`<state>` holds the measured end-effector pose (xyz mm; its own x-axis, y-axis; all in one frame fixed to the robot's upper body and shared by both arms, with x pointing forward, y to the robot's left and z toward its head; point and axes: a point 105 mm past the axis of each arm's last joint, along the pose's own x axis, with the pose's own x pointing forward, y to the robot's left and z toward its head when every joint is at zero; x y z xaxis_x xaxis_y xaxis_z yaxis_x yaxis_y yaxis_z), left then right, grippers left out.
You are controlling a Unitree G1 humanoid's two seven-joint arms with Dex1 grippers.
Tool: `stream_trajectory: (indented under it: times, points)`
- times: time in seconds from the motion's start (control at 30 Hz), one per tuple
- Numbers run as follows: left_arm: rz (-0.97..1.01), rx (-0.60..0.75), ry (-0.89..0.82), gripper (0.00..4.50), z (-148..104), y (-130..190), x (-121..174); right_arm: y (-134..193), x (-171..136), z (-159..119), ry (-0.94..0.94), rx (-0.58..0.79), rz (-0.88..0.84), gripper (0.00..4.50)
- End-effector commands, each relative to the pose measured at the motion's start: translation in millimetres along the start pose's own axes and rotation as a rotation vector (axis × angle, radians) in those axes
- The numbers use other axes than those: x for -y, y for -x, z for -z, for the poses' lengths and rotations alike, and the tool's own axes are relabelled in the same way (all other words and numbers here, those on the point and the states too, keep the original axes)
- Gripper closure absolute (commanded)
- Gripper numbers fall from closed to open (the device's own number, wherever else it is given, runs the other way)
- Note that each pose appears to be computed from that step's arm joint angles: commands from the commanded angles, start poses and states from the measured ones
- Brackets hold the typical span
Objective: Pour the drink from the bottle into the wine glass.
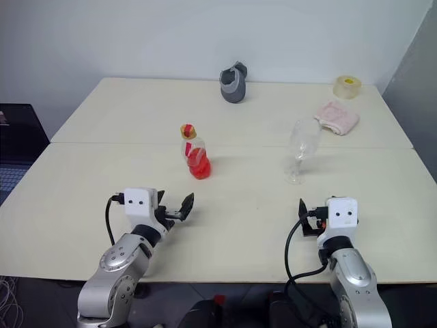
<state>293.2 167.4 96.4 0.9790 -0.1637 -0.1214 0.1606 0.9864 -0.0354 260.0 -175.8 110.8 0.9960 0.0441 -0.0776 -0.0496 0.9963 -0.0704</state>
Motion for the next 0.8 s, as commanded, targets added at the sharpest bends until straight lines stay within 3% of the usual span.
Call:
stream_trajectory:
  times: [0.03, 0.53, 0.8]
  points:
    - [-0.012, 0.058, -0.024, 0.03, -15.0, 1.1, -0.9, 2.4, 4.6, -17.6, 0.012, 0.072, 0.006, 0.00]
    - [-0.017, 0.087, -0.054, 0.03, -21.4, -2.4, -3.9, 0.7, 5.1, -21.4, 0.017, 0.082, -0.032, 0.00]
    - [0.006, 0.118, -0.083, 0.03, -29.5, -11.5, -10.2, -8.1, -9.5, -27.0, -0.008, 0.096, -0.166, 0.00]
